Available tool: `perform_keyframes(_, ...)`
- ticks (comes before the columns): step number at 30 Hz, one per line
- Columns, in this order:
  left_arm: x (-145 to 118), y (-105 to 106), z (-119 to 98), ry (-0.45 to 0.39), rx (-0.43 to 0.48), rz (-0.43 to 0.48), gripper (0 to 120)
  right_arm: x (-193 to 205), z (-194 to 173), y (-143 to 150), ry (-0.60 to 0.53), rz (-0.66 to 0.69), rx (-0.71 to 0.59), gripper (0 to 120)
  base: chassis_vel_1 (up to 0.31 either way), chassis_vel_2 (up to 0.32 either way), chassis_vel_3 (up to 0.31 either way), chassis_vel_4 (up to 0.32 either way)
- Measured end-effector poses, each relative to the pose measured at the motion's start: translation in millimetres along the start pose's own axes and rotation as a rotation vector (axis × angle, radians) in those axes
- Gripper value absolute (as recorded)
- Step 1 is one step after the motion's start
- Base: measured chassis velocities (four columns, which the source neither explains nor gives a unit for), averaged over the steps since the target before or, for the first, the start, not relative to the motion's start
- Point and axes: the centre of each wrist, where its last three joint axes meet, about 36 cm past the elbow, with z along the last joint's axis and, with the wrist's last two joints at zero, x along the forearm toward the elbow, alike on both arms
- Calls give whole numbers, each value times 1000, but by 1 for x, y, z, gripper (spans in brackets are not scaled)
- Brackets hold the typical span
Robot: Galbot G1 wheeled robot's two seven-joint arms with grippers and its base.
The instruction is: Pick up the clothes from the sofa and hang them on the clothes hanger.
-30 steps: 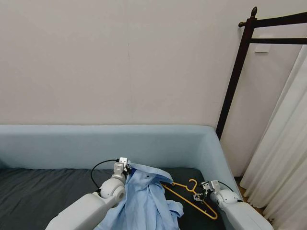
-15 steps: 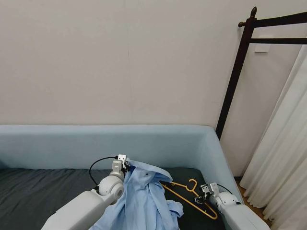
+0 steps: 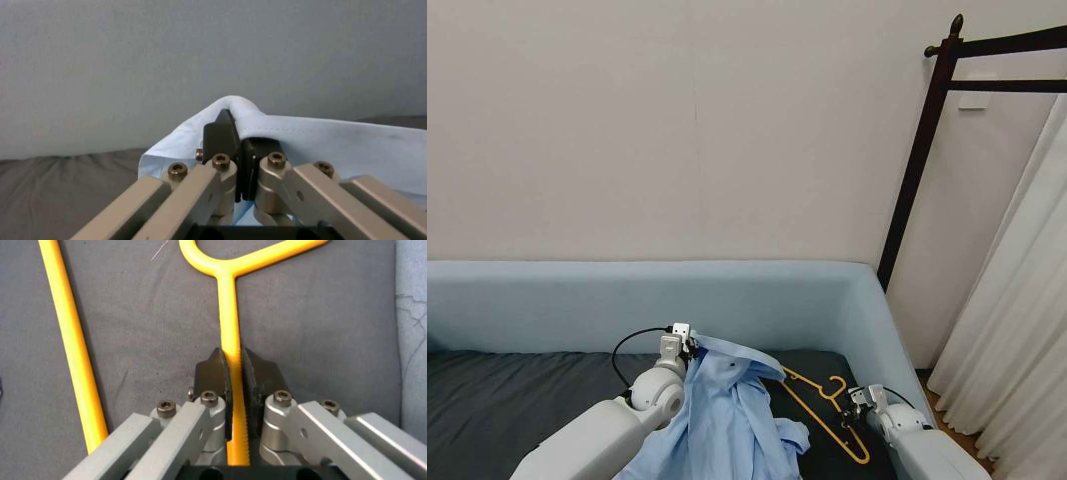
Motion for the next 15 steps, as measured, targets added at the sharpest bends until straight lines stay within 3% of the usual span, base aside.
perform_keyframes(5, 1, 4, 2, 3, -1, -3, 0, 3, -3, 4, -18, 4, -7, 4, 0, 0, 0, 0)
perform_keyframes(15, 4, 26, 4, 1, -3, -25, 0, 48, -62, 13, -182, 19, -60, 4, 0, 0, 0, 0)
